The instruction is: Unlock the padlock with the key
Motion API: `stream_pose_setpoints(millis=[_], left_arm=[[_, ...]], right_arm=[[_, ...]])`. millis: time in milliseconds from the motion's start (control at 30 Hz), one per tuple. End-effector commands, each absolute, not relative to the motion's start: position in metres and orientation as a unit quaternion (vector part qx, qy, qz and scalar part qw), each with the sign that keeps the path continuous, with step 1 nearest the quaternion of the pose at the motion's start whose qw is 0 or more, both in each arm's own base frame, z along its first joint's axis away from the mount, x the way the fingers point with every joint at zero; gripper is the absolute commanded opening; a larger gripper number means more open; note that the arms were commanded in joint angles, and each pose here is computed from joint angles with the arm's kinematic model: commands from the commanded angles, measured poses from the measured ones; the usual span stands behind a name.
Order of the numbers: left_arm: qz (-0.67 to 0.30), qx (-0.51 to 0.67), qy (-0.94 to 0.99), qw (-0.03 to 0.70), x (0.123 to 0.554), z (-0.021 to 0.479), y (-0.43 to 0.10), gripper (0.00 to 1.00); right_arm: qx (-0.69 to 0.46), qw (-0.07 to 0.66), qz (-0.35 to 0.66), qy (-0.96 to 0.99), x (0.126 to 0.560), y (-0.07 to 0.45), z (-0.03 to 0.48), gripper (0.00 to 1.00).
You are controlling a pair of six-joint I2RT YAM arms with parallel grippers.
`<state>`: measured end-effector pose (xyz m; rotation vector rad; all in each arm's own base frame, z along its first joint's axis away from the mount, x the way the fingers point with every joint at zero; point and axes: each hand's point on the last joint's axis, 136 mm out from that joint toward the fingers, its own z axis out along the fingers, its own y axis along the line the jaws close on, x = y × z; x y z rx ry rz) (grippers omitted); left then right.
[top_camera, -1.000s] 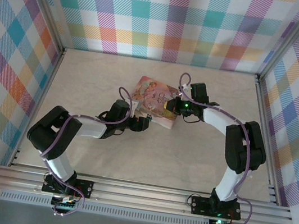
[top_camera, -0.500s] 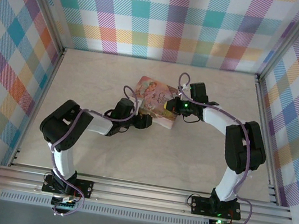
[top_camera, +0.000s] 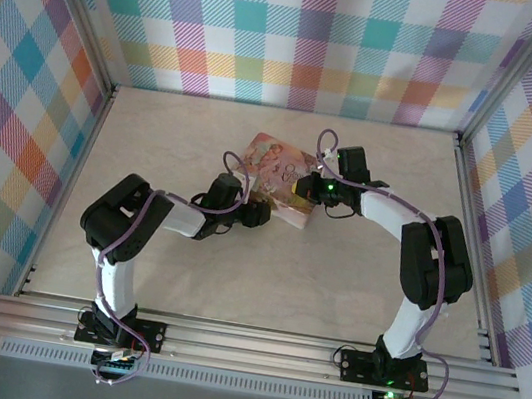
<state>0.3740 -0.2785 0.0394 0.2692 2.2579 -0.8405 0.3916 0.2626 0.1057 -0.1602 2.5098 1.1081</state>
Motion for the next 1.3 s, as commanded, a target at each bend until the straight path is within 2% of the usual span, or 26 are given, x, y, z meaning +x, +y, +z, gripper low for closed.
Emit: stream_pose_setpoints(millis=[0,567,933,1267], left_arm=[[-0.344,0.126,0.853,0.371,0.38,0.056,-0.297,0.44],[-0.336,0.137,0.845,0.392,0.381,0.077,-0.303,0.42],[-0.327,0.123,0.849,0.398,0.385,0.077,-0.299,0.27],[-0.346,0.1,0.856,0.371,0.374,0.088,-0.3,0.24]], right_arm=[[-0.041,0.132,0.36,0.923,0.37,0.256,0.065,0.0],[-0.044,0.132,0.362,0.922,0.369,0.258,0.066,0.0],[-0.046,0.138,0.362,0.921,0.369,0.258,0.069,0.0],[-0.093,0.249,0.342,0.901,0.381,0.248,0.126,0.0]])
